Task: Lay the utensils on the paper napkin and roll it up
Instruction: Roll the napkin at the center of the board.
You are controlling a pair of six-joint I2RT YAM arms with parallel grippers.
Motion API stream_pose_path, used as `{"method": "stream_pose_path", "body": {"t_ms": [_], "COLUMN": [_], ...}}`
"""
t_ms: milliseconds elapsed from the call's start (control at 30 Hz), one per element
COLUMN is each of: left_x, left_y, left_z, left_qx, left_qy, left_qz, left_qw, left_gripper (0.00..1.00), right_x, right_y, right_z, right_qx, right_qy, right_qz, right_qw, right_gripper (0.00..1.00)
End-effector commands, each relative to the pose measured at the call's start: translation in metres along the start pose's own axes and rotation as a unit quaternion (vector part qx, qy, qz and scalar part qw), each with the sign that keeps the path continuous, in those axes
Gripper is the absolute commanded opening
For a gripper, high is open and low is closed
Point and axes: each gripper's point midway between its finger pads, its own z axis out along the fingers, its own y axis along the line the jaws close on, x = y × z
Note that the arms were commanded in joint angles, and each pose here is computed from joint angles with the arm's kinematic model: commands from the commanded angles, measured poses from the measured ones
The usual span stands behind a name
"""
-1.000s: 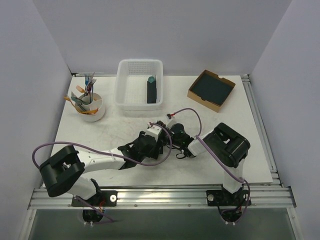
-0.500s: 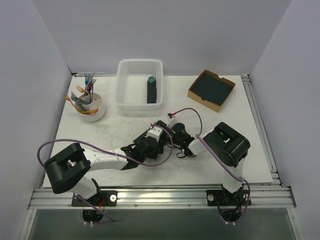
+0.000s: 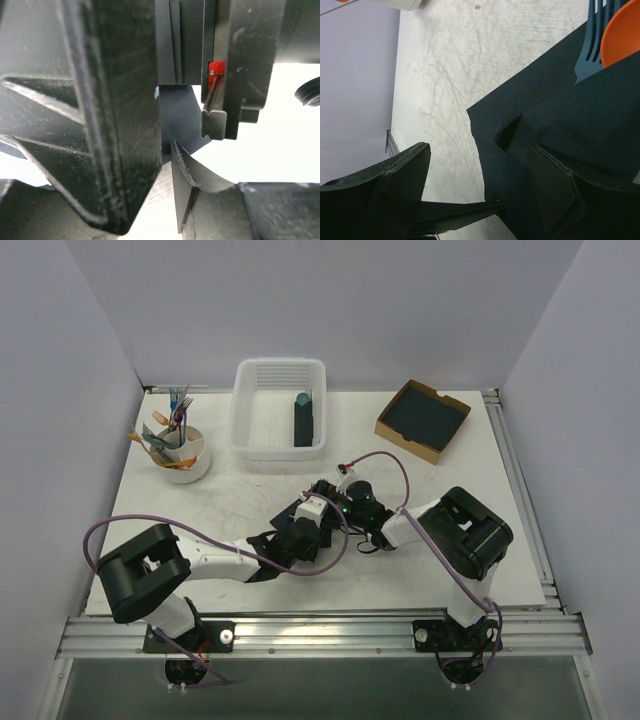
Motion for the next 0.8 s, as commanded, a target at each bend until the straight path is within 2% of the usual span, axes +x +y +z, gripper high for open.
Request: {"method": "stream_pose_path", "body": {"t_ms": [0, 633, 767], "left_x": [0.001, 0.015, 0.015], "left_y": [-0.008, -0.008, -0.007], "left_z": [0.003, 0.005, 0.004], "left_qx": [0.012, 0.012, 0.012], "left_qy": [-0.005, 0.007, 0.007], "left_qz": [-0.006, 0.0, 0.001], "left_qw": [1.0, 1.0, 1.0], "left_gripper": [0.45, 0.44, 0.44], "right_x": [-0.005, -0.047, -0.059], "right_y": [0.006, 0.002, -0.007], "right_z": [-0.004, -0.03, -0.039], "right_qx": [0.008, 0.031, 0.038], "right_qy": [0.007, -0.026, -0.034], "right_qz": [-0.021, -0.047, -0.048], "right_qw": [1.0, 0.998, 0.998], "right_gripper": [0.8, 0.8, 0.72]}}
